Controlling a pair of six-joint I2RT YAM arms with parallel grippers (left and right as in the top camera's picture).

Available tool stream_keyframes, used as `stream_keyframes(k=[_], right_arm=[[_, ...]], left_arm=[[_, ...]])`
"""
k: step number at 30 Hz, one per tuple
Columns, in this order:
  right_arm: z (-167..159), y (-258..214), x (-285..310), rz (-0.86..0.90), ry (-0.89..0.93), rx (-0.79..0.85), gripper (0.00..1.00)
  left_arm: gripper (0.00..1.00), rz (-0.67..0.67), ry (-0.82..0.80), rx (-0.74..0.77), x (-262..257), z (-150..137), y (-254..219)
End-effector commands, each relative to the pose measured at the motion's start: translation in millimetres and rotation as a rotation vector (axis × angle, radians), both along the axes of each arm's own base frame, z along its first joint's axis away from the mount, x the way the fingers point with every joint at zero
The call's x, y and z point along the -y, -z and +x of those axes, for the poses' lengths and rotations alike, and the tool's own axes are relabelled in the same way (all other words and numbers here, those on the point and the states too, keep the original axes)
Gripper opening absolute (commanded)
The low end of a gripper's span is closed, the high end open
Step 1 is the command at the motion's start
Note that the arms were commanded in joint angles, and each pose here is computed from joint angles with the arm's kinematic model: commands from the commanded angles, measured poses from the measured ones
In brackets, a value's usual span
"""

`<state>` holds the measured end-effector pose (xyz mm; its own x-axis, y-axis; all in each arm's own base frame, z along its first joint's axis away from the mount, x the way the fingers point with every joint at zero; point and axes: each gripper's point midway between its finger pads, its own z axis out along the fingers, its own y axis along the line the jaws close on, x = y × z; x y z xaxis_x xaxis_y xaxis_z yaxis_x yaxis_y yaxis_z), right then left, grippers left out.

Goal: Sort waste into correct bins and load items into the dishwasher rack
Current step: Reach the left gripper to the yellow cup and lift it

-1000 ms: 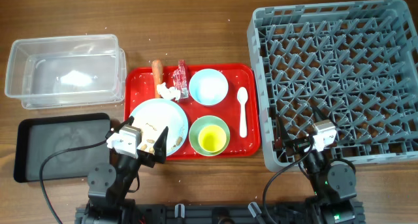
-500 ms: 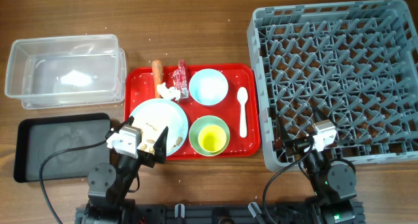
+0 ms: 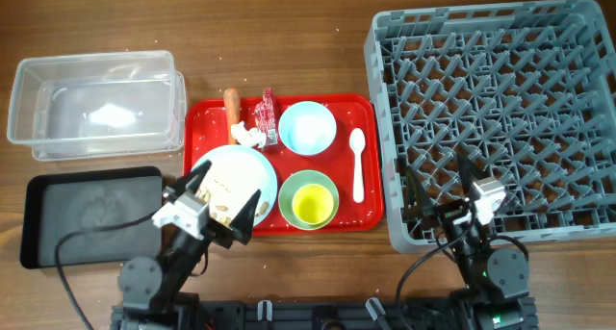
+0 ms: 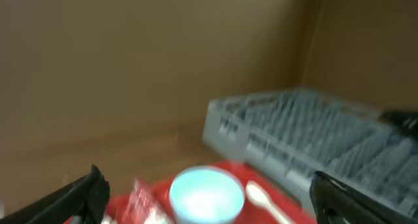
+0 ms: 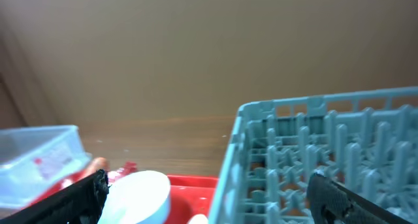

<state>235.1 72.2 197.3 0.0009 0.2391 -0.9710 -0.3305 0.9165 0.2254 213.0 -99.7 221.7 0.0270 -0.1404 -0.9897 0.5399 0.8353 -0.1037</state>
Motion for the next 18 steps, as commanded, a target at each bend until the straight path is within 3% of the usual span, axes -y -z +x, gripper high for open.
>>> stream_keyframes(k=[1, 4, 6, 14, 17, 18], right_arm=[[-15.5, -55.6, -8.2, 0.097, -0.081, 0.078, 1.0], [-20.9, -85.1, -7.2, 0.088, -0.08, 0.073, 1.0], [-18.9, -99.0, -7.7, 0.077, -0.079, 0.013, 1.0], [12.7, -85.2, -12.5, -0.005, -0.039, -0.533, 1.0], [27.2, -77.7, -24.9, -0.018, -0.083, -0.662, 1.0], [32.4, -71.6, -36.8, -0.011, -0.143, -0.707, 1.0]], left_arm=[[1.0, -0.141, -0.055, 0.016, -12.5, 0.6, -38.9], [1.0, -0.14, -0.076, -0.028, -14.6, 7.4, -55.4], [1.0, -0.133, -0.082, -0.136, -13.1, 19.6, -59.0], [1.0, -0.071, -0.008, -0.663, 11.5, 67.7, -61.2], [1.0, -0.064, 0.047, -0.787, 24.4, 75.6, -58.0], [1.0, -0.132, 0.123, -0.884, 38.4, 72.6, -51.9]])
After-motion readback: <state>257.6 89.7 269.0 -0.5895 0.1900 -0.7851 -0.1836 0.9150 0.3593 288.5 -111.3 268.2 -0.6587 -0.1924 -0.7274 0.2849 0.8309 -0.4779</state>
